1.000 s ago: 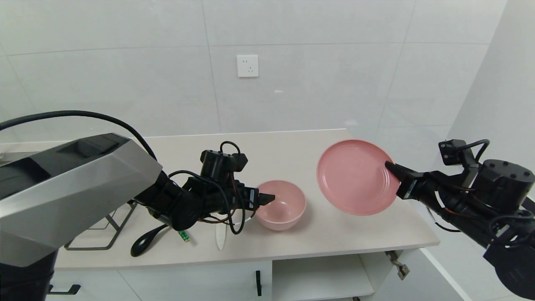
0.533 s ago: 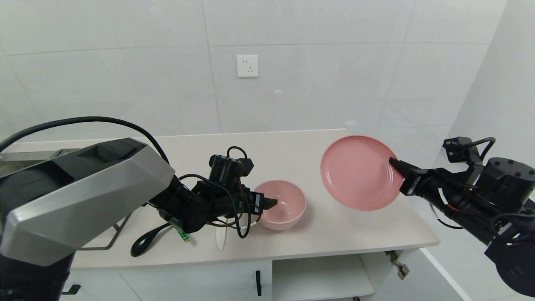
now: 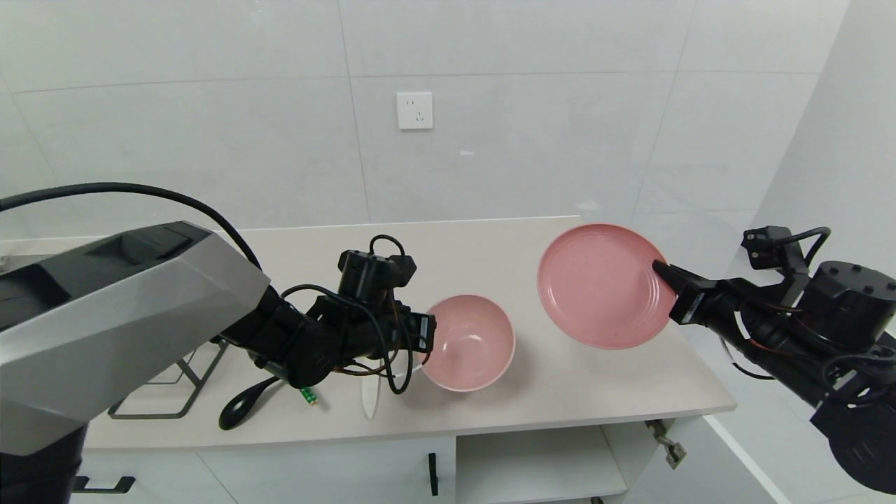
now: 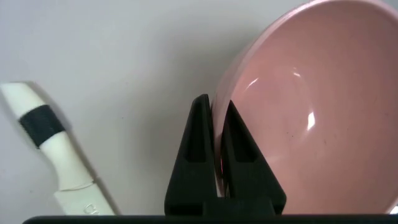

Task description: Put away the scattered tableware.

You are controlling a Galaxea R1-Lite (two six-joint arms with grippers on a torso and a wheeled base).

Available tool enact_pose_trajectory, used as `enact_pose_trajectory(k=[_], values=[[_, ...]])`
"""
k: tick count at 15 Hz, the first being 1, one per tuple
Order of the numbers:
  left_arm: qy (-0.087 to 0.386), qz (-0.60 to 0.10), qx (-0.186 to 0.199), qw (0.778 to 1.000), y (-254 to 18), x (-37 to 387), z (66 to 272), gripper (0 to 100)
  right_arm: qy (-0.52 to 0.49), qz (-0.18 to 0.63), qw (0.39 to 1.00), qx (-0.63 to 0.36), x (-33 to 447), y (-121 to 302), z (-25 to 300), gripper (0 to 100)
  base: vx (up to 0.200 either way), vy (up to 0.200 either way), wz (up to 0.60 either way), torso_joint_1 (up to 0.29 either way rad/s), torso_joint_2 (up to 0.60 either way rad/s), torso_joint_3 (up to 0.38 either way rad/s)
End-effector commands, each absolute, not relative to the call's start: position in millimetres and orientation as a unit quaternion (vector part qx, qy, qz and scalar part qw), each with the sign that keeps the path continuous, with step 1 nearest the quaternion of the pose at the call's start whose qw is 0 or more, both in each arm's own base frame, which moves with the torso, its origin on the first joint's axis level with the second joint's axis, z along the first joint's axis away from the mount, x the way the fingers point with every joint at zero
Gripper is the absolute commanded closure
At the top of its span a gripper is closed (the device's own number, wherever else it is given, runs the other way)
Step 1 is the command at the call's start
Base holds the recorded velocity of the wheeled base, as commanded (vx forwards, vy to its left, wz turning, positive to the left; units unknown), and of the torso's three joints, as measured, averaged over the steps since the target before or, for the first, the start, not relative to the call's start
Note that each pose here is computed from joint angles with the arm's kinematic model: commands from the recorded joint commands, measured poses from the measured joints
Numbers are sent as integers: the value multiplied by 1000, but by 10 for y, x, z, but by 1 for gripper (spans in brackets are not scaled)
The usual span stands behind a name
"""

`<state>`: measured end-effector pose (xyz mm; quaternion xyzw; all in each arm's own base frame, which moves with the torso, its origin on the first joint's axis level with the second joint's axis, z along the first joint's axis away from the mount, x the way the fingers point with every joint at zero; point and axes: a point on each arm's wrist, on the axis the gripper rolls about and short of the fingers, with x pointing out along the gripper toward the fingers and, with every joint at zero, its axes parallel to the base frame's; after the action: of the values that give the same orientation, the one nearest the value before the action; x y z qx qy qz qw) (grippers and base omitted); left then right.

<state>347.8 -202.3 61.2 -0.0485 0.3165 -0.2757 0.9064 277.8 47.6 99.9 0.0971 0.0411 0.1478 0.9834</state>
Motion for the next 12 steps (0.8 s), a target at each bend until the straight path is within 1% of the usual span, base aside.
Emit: enact_pose_trajectory(k=[1,2,3,4,5,6,7,8,9,10,11,12], values=[[275,-277,-57,919,-1892,3362,977,100,29,146,984,98,2806,462,1045,100,0,0,0,0,0,0],[253,-282,-61,923,-1862,3272,1116,100,25,146,984,98,2813,463,1059,100,0,0,0,0,0,0],[235,-288,-65,926,-1827,3175,1212,100,16,146,984,98,2816,463,1090,100,0,0,0,0,0,0],[207,-298,-71,929,-1750,2952,1387,100,-10,145,984,99,2790,470,1208,100,0,0,0,0,0,0],[199,-301,-74,930,-1686,2823,1486,100,-18,142,985,99,2780,471,1249,100,0,0,0,0,0,0],[186,-301,-79,932,-1543,2615,1622,100,-26,141,985,99,2766,476,1288,100,0,0,0,0,0,0],[178,-300,-83,934,-1442,2490,1684,100,-31,145,984,102,2755,484,1316,100,0,0,0,0,0,0],[173,-301,-95,933,-1333,2365,1739,100,-30,147,983,103,2741,486,1320,100,0,0,0,0,0,0],[177,-303,-113,929,-1246,2225,1752,100,-31,150,983,103,2725,500,1331,100,0,0,0,0,0,0],[184,-301,-114,929,-1206,2157,1713,100,-33,153,982,103,2710,511,1342,100,0,0,0,0,0,0],[213,-294,-103,926,-1104,1997,1507,100,-32,162,980,108,2694,560,1349,100,0,0,0,0,0,0],[213,-295,-101,926,-1067,1921,1426,100,-32,166,979,110,2685,575,1346,100,0,0,0,0,0,0]])
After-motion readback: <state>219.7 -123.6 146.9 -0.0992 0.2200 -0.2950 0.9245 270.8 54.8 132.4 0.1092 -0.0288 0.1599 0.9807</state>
